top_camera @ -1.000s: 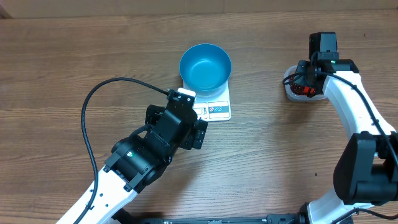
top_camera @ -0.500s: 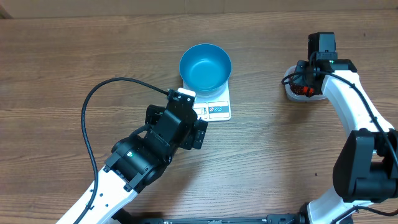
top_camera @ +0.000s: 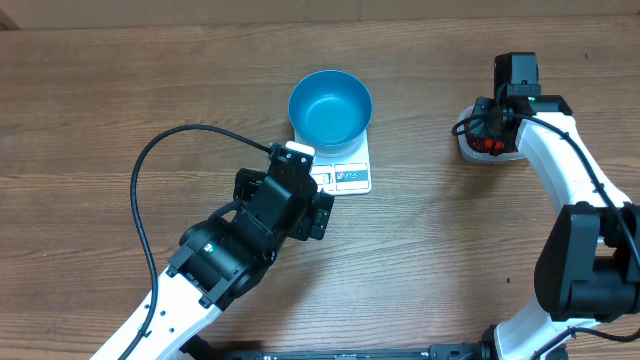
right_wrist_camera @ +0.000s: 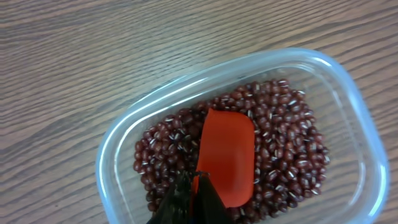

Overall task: Scoop item into bowl and weigh 150g on scale
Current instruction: 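Drag the red cup through the beans to scoop with the right gripper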

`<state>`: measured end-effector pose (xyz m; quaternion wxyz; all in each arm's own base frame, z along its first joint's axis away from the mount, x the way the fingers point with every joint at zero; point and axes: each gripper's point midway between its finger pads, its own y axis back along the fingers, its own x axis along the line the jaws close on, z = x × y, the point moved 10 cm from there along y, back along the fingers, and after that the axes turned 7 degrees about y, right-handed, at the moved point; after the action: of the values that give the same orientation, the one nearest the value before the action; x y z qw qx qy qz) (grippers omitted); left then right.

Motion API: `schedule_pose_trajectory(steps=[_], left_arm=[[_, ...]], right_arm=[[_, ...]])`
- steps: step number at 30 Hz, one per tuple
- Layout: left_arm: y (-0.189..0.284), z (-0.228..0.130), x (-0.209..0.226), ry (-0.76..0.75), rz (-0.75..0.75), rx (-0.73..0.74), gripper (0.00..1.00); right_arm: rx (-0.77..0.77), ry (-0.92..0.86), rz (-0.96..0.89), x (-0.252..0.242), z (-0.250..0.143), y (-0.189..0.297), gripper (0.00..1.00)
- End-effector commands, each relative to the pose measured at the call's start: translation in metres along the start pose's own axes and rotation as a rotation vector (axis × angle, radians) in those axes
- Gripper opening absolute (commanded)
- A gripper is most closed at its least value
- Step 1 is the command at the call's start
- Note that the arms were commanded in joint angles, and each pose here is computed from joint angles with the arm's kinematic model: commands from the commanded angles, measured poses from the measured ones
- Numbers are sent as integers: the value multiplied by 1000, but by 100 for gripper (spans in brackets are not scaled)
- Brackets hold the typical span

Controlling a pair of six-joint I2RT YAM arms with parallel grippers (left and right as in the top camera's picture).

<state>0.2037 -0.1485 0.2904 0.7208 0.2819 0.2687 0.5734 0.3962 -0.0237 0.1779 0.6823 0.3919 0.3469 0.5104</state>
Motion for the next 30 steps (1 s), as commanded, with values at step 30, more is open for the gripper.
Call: schedule_pose_trajectory(steps=[30], left_arm=[[-4, 0, 2, -4, 15, 7, 99]], right_arm=[[118, -144, 193, -44, -10, -18, 4]])
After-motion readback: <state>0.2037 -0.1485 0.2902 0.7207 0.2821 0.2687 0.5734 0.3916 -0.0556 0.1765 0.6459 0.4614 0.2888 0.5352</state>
